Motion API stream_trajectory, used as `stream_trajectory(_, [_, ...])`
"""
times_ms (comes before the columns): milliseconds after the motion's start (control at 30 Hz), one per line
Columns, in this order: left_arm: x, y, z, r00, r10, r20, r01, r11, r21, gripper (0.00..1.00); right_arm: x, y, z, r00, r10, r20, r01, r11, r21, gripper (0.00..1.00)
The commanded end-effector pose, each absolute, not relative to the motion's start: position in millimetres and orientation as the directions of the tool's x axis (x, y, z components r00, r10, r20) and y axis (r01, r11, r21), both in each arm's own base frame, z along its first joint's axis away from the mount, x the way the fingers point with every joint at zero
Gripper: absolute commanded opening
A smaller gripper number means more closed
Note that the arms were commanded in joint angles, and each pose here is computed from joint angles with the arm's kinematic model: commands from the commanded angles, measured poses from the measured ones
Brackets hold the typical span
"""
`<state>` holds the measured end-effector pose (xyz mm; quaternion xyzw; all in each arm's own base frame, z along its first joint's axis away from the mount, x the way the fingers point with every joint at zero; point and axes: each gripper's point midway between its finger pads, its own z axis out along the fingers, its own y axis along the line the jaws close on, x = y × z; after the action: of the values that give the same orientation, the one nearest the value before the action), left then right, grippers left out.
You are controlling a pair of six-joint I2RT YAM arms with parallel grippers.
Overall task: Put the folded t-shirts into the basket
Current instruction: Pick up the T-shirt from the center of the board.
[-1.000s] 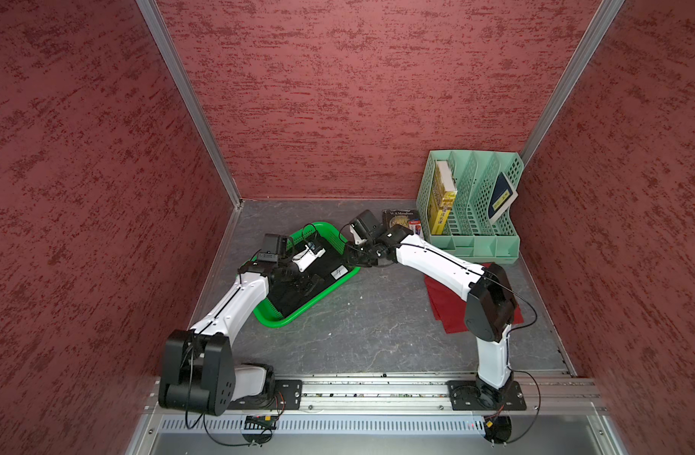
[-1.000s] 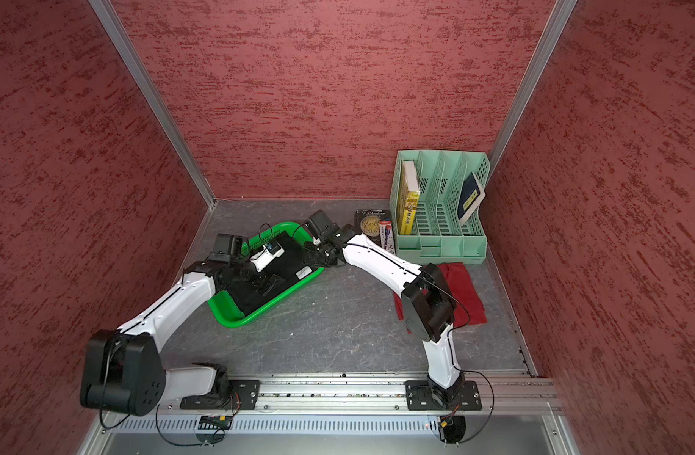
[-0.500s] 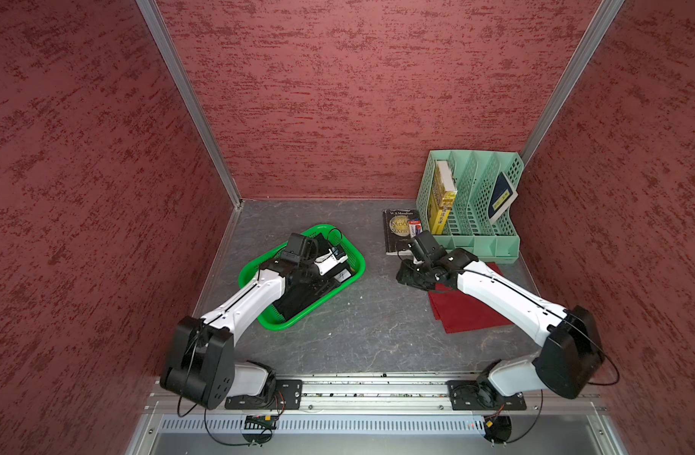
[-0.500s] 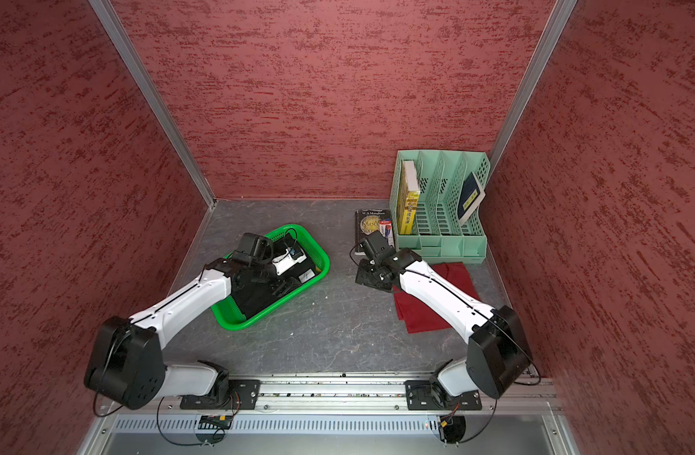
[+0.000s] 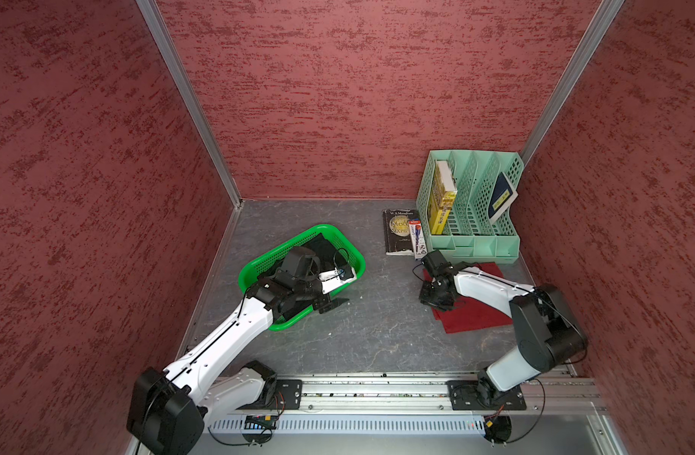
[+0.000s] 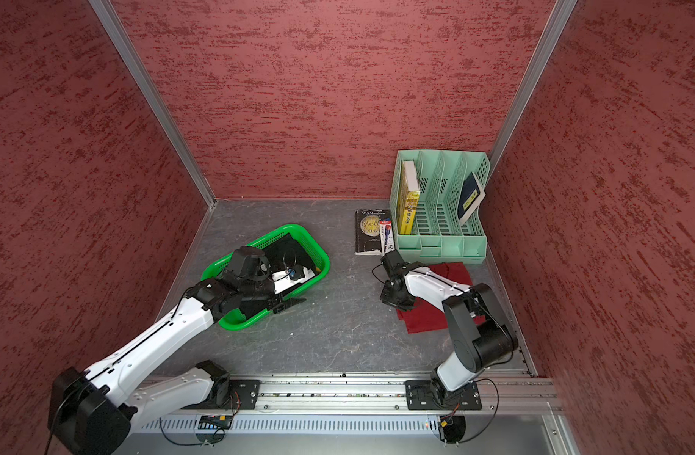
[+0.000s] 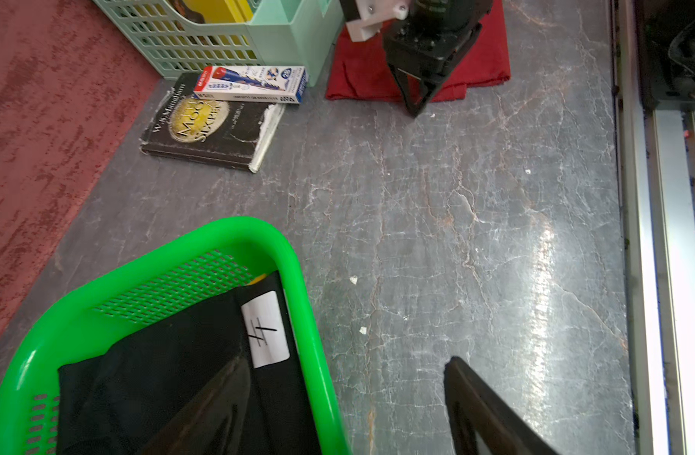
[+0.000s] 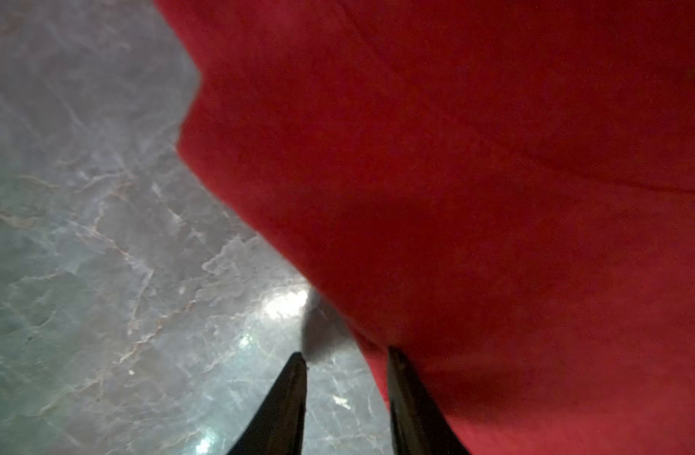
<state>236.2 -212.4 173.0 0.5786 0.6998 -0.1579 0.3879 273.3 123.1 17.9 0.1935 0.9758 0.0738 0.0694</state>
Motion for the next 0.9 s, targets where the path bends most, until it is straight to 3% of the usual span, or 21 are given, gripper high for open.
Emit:
stream_trajectory(0, [232,-219,160,0.006,0.726,-0.688,0.936,0.238,0.259,0.80,236,125,-13,-0.920,0.387,0.057,0.391,0.908,0.151,0.35])
stream_trajectory(200, [225,-237,153,0.037,0.751,-0.660,0.948,0.182,0.261,0.79,189,159,8,-0.942,0.300,0.152,0.334,0.878,0.343,0.34])
stream_trajectory(367, [223,-237,149,0.034,0.752,-0.658,0.952,0.176,0.250,0.79,189,205,75,-0.991,0.126,0.043,0.128,0.813,0.567,0.36])
stream_trajectory(467, [222,-235,143,0.010,0.754,-0.656,0.957,0.183,0.225,0.79,222,187,97,-0.971,0.210,-0.111,0.129,0.859,0.495,0.37])
stream_trajectory(633, [223,-229,131,-0.021,0.769,-0.639,0.952,0.210,0.222,0.79,268,159,88,-0.915,0.352,-0.199,0.266,0.895,0.357,0.36])
stream_trajectory(867, [216,-227,119,-0.027,0.781,-0.624,0.959,0.196,0.205,0.81,266,150,39,-0.928,0.348,-0.133,0.311,0.920,0.239,0.34])
